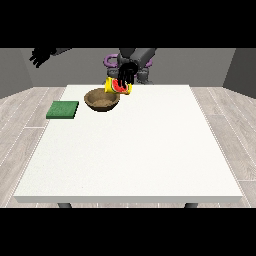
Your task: Pick the cup and pour the ball into the bowl, then pick the bowl and place it on the pad
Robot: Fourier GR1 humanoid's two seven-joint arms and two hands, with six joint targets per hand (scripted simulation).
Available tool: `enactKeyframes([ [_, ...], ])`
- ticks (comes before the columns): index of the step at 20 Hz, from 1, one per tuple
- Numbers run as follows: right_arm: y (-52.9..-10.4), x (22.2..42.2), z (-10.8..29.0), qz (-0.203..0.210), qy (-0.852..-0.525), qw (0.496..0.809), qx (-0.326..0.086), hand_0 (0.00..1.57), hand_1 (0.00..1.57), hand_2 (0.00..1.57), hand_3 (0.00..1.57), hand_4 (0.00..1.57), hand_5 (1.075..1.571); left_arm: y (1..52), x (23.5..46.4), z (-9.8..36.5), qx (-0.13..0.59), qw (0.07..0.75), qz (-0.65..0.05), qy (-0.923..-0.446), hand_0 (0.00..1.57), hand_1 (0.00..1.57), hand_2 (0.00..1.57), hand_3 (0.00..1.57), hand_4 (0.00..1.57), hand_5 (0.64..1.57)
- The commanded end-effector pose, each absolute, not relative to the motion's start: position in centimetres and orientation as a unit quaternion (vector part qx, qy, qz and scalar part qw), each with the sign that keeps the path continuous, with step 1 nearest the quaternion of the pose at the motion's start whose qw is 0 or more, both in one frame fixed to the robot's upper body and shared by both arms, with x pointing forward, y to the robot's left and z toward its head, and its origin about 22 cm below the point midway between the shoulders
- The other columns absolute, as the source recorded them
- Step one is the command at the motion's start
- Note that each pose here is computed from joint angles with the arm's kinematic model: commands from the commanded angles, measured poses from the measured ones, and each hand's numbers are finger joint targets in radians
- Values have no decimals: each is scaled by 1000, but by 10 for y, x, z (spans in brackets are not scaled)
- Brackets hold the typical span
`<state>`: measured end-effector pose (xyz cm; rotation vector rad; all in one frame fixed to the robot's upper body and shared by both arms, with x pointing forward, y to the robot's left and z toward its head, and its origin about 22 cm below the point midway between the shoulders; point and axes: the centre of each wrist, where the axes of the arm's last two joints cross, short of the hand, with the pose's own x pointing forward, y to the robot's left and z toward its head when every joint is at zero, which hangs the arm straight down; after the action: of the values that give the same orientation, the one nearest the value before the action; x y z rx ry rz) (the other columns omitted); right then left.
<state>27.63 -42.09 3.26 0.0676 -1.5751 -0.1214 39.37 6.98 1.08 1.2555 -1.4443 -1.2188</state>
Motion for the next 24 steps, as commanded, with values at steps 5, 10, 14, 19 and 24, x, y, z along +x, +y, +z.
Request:
enactKeyframes([
  [5,-386,297,27,-30,-688,724,45,0,0,0,290,693,1552,44,395,29,609,312,-565,-461,1217,1217,1571,1571,1057,1571],
  [10,-377,305,17,-43,-709,702,52,0,0,0,324,690,1553,18,374,38,595,272,-610,-446,254,254,1235,1557,1077,1570],
  [14,-389,299,11,-40,-689,722,44,0,0,0,165,706,1550,1,363,55,580,254,-633,-446,0,0,1140,1570,1119,1571],
  [19,-395,286,18,-40,-682,729,47,0,0,0,50,713,1548,60,389,54,580,349,-539,-501,319,319,1496,1545,1105,1570],
  [24,-420,264,7,-71,-661,747,2,0,0,0,107,740,1551,115,400,82,459,505,-395,-615,949,949,1367,1079,1300,1556],
])
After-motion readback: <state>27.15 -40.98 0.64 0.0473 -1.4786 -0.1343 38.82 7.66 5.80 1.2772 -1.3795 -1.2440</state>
